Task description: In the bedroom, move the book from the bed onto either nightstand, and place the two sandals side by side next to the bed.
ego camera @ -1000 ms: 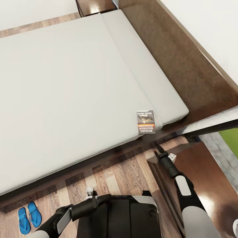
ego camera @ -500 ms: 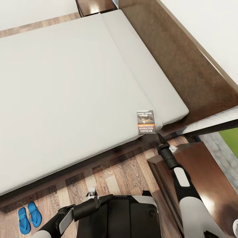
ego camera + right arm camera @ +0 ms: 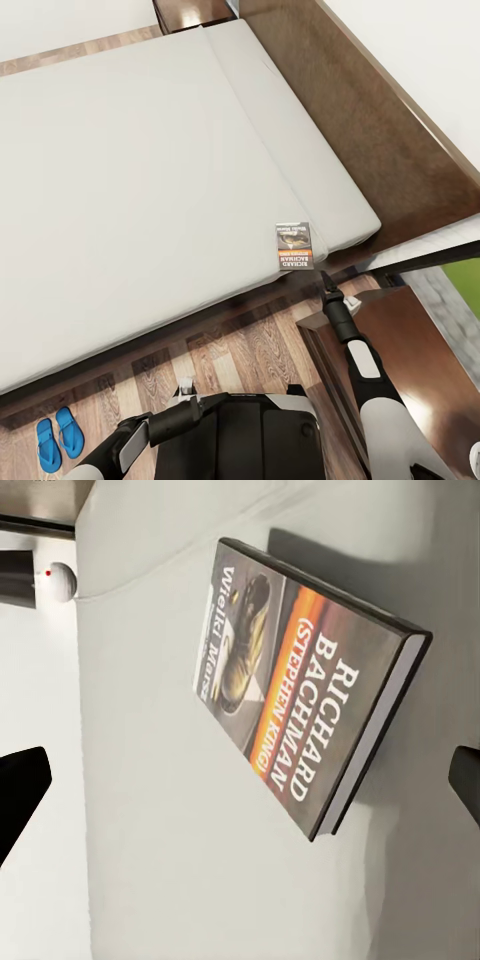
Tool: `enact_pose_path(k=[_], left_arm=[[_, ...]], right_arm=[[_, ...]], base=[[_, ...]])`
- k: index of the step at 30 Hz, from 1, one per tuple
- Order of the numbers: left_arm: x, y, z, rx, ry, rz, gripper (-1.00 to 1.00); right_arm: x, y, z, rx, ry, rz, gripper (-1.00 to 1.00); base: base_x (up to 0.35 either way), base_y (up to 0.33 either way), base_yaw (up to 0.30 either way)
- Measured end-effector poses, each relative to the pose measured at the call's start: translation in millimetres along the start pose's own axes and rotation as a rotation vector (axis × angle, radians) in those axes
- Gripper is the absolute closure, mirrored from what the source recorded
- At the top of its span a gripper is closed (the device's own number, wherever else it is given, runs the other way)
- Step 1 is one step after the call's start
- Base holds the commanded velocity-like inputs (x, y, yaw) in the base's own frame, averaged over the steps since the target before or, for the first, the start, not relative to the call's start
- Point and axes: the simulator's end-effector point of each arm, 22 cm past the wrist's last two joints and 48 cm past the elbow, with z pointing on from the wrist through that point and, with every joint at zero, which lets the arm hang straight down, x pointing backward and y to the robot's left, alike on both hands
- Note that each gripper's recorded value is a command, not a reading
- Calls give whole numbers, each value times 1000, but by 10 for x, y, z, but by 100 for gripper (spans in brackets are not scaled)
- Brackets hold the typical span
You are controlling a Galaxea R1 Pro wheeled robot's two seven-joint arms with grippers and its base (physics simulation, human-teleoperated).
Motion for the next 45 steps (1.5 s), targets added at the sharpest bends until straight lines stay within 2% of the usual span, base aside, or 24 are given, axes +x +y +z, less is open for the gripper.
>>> enact_pose_path(k=[24,38,45], left_arm=[[0,8,-3,-3,0,-2,-100],[-93,90,46,-3,0,-1,-100],[-139,135,74,-2,0,-1,-100]], right_arm=[[22,1,-2,-2,9,13,-100],[53,-81,98,-4,13,15,-100],[235,-128,168,-4,58,10,-100]], base=[[0,0,0],[0,0,0],[0,0,0]])
